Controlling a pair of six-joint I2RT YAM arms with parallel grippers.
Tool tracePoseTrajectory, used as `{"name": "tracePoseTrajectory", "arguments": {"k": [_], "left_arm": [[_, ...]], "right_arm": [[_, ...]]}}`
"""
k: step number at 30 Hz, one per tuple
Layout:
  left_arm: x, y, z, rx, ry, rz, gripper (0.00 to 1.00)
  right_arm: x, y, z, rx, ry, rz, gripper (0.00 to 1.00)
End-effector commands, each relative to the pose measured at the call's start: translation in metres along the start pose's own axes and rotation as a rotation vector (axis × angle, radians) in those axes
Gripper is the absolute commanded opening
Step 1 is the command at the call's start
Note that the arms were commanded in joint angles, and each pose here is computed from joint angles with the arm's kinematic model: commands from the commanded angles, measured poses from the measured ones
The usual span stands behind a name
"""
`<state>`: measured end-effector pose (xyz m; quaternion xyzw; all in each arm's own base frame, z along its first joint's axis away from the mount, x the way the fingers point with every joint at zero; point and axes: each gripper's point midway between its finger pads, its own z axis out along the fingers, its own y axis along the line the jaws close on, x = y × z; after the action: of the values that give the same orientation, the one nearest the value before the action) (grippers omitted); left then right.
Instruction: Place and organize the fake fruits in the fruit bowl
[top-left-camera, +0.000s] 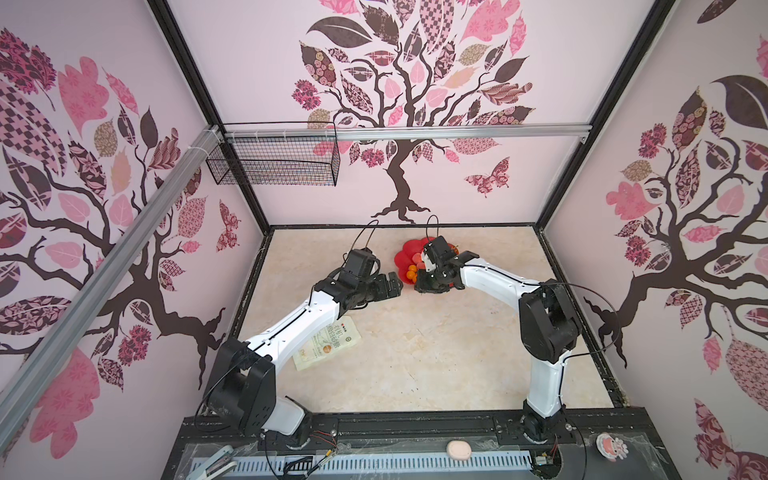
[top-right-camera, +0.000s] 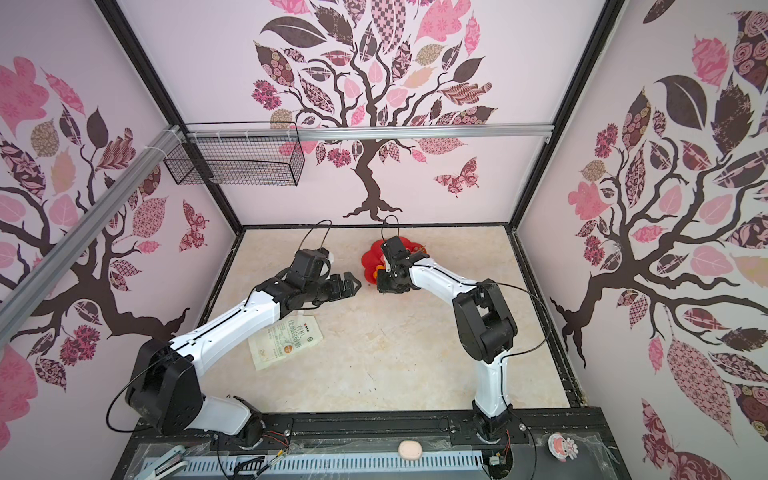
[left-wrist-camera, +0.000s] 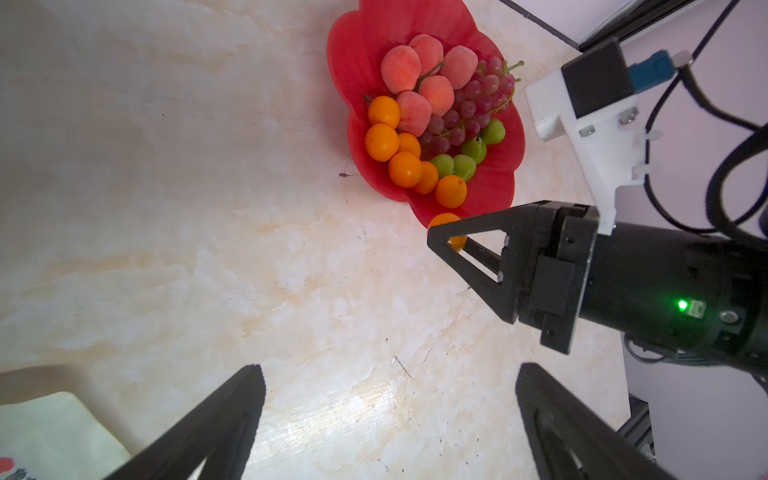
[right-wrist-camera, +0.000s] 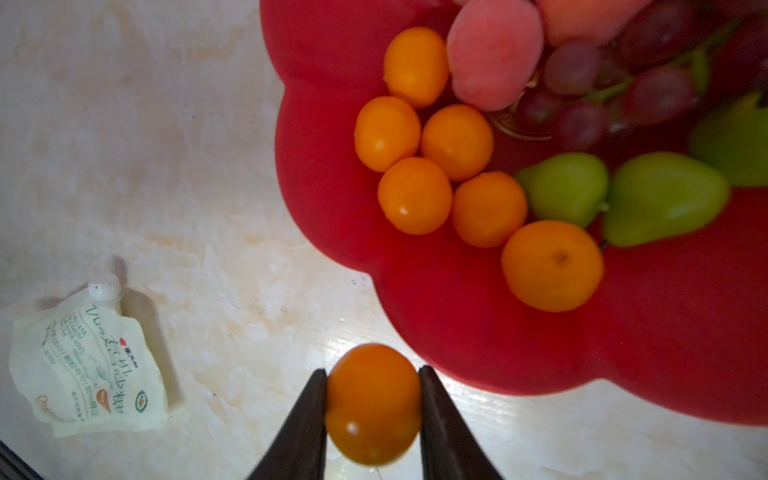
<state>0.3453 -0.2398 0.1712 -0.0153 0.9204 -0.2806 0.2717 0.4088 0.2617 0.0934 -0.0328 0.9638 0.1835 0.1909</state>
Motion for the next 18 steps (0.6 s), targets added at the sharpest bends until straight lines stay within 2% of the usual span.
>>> {"name": "tracePoseTrajectory", "arguments": {"k": [1, 18], "left_arm": [[-0.015, -0.023, -0.002, 0.072, -0.035, 0.034, 0.99], [-0.001, -0.011, 0.000, 0.052, -0.019, 0.020, 0.99]], "right_arm": [[-0.016, -0.007, -0.006, 0.041, -0.033, -0.009, 0.35], [-0.021, -0.025, 0.017, 0.101, 0.001, 0.000, 0.41]]}}
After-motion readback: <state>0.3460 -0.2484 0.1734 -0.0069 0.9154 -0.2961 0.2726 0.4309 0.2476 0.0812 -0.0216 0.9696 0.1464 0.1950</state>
